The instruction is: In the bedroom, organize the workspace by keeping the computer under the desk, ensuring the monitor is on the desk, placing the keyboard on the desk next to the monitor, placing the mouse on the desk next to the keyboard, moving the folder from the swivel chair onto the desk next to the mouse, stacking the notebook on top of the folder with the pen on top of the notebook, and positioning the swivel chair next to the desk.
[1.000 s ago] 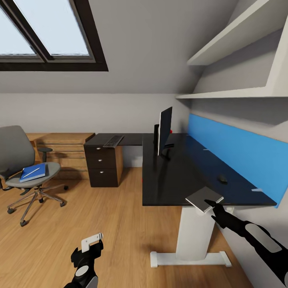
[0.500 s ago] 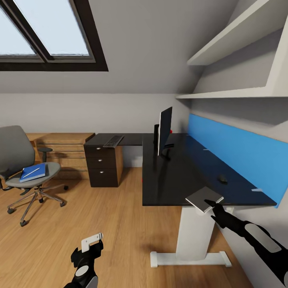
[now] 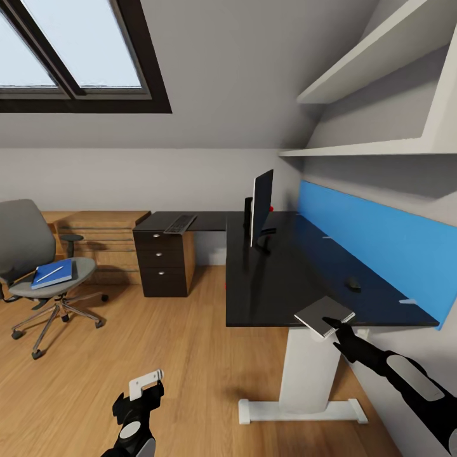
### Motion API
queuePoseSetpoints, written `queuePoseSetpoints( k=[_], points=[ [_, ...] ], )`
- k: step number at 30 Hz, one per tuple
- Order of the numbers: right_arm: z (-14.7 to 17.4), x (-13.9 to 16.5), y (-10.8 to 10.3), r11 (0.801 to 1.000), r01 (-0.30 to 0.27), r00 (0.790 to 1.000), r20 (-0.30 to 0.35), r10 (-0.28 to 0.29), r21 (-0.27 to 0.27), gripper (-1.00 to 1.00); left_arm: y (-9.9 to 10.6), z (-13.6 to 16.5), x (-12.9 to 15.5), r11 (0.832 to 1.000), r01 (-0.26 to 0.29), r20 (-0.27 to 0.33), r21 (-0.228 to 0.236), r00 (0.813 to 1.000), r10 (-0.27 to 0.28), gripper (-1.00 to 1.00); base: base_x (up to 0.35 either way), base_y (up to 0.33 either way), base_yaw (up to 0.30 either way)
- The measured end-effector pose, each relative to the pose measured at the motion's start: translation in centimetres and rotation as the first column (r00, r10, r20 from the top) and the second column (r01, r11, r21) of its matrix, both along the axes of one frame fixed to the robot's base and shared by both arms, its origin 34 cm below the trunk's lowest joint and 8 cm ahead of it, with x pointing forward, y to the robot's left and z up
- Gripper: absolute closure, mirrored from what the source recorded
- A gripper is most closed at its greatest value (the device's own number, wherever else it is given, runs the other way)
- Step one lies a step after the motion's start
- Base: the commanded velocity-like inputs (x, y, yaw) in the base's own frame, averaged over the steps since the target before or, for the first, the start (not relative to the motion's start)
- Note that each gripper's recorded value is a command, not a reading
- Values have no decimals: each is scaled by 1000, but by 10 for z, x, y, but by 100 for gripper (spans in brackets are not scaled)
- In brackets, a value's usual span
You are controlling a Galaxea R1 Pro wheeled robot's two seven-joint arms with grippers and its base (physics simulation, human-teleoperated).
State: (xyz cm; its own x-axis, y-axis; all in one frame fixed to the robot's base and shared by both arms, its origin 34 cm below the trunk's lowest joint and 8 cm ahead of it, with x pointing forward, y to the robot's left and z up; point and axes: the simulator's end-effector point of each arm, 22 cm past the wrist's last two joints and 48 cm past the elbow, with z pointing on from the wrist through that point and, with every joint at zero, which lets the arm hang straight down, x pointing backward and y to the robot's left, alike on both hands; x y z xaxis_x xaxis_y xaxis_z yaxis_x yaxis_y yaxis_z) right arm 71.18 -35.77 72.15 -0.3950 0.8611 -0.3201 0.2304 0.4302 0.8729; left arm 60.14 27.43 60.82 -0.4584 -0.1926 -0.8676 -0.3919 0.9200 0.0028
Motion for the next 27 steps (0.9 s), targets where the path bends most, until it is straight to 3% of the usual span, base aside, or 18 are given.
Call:
queuePoseSetpoints(
  k=[10,11,27],
  points=[
    [0,0,0,1000,-1,1000,0,1,0,-100,0,0,0,1000,0,0,0,1000,0,-100,0,0,0],
    [0,0,0,1000,-1,1000,0,1,-1,100,0,0,0,1000,0,0,0,1000,0,-100,0,0,0],
    [1,0,0,1000,1,1000,3,-1,0,100,0,0,0,1000,0,0,0,1000,0,-100,0,0,0]
  ],
)
